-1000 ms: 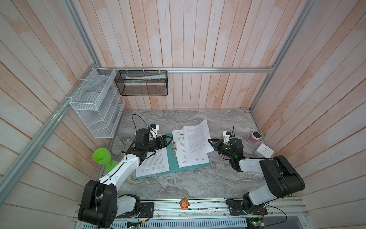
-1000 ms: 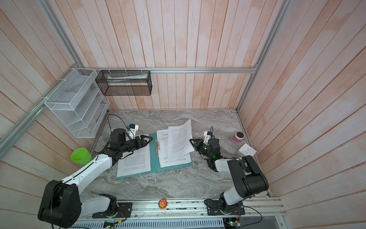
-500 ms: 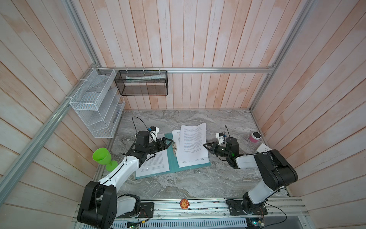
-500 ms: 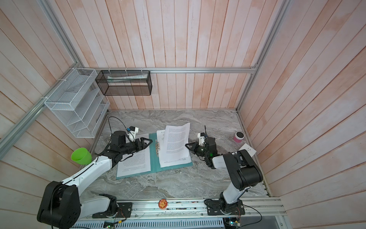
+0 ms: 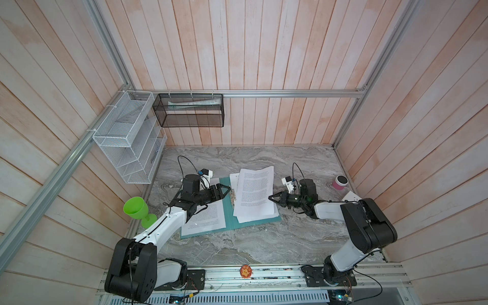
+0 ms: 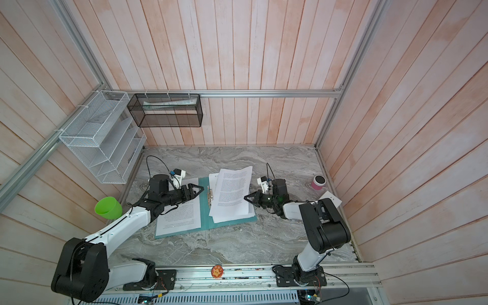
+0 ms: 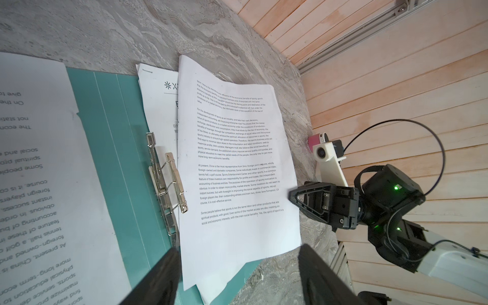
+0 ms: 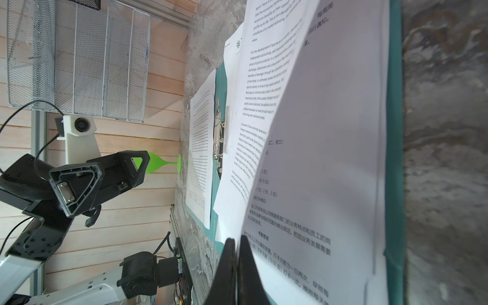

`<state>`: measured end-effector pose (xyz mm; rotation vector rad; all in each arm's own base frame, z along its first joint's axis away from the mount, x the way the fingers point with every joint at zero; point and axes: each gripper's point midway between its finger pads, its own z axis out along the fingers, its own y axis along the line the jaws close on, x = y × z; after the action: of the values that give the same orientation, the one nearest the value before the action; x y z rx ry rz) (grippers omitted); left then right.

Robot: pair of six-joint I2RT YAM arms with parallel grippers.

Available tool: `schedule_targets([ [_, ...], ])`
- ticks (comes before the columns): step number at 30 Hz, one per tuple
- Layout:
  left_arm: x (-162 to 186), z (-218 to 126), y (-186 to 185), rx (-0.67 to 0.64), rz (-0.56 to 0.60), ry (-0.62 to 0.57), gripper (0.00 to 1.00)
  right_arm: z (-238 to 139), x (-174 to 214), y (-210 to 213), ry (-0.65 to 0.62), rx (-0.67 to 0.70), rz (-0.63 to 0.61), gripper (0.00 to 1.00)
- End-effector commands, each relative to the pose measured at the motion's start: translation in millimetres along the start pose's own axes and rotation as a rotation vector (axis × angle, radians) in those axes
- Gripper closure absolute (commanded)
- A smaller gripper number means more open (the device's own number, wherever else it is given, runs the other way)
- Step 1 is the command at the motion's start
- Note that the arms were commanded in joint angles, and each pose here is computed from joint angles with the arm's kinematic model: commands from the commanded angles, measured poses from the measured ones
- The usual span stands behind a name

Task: Put the files into the folder
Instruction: 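Lay the text sheet onto the folder clip with the right gripper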

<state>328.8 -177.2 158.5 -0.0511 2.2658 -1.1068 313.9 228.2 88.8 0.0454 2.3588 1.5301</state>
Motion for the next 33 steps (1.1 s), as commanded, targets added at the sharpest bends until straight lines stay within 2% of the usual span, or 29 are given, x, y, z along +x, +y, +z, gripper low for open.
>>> schedule_targets([
  [1,-4.8,1.5,-1.5,0.008,0.026,-0.002,0.27,-8.0,7.3,6.8,0.068,-0.014,-0.010,1.00],
  [10,-3.5,6.0,-1.7,0.024,0.017,0.012,0.27,-21.7,18.2,13.9,0.107,0.003,-0.029,1.00],
  [17,-2.4,6.8,-1.6,0.028,0.020,0.016,0.27,-29.4,21.2,-6.6,0.117,0.145,-0.043,1.00],
  [21,-3.0,7.5,-1.8,0.033,0.022,0.017,0.27,-23.3,8.6,-24.8,0.128,0.227,-0.058,1.00],
  [24,-2.1,8.0,-2.2,0.036,0.022,0.023,0.27,-15.8,-4.3,-27.4,0.140,0.239,-0.085,1.00],
  [30,1.7,5.6,-2.0,0.034,0.026,0.028,0.27,-2.5,-8.9,-41.0,0.243,0.339,-0.146,1.00],
  [33,2.5,4.5,-1.1,0.027,0.029,0.028,0.27,0.5,-10.2,-45.0,0.262,0.347,-0.162,1.00],
])
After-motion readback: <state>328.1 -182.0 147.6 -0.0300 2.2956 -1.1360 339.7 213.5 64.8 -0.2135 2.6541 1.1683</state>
